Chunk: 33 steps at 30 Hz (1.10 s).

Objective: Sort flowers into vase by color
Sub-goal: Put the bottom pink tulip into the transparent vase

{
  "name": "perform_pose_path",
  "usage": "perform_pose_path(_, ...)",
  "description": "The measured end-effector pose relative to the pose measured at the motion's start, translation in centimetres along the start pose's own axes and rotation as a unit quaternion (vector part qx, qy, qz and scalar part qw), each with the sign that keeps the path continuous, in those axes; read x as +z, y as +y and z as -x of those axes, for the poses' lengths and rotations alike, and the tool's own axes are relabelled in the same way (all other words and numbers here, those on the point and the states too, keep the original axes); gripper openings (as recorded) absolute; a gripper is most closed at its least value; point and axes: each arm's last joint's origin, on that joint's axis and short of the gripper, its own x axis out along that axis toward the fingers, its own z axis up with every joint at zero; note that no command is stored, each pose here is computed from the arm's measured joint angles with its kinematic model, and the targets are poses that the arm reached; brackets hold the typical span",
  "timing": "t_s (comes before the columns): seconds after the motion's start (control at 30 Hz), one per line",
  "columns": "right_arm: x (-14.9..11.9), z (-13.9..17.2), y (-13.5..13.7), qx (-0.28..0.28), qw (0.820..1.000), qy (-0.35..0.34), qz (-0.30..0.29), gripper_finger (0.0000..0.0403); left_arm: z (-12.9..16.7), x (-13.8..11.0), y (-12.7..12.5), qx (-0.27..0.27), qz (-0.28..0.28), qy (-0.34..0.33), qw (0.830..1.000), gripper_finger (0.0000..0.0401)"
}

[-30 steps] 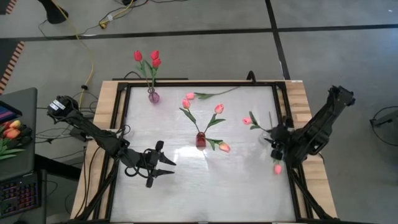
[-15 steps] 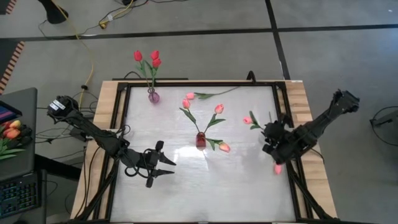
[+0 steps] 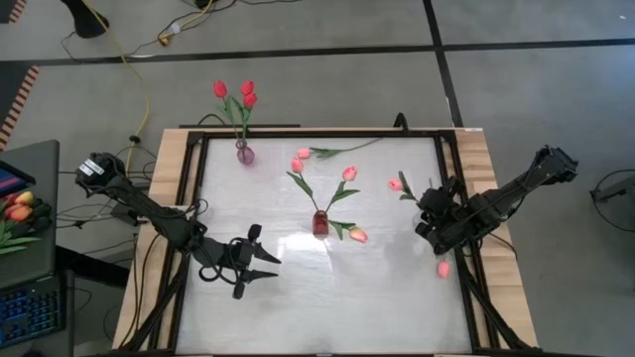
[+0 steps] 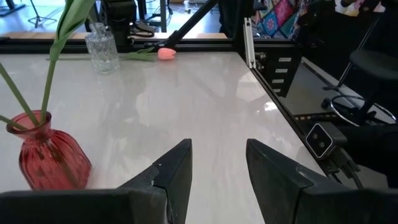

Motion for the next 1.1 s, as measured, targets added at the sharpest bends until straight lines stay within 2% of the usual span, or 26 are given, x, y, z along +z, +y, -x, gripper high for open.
perform_pose_path(0.23,0.7,0.3,-0.4,-0.003,0.999,0.004,-0.033,0.018,0.0,-0.1,0.0,0.002,0.002,0.006,1.0,0.0139)
perform_pose_path(0.33,1.2,0.9,-0.6,0.005,0.999,-0.001,-0.039,0.0166,0.0,-0.1,0.0,0.001,0.001,0.006,1.0,0.0139)
perform_pose_path(0.73,1.7,1.4,-0.8,0.01,0.999,-0.003,-0.042,0.0019,0.0,-0.1,0.0,0.002,0.002,0.007,1.0,0.0139)
perform_pose_path(1.0,1.6,1.4,-0.8,0.014,0.999,0.005,-0.041,0.0034,0.0,-0.1,0.0,0.002,0.002,0.007,1.0,0.0139)
perform_pose_path(1.1,1.5,1.4,-0.8,0.018,0.999,0.017,-0.038,0.0023,0.0,-0.1,0.0,0.002,0.003,0.007,1.0,0.0139)
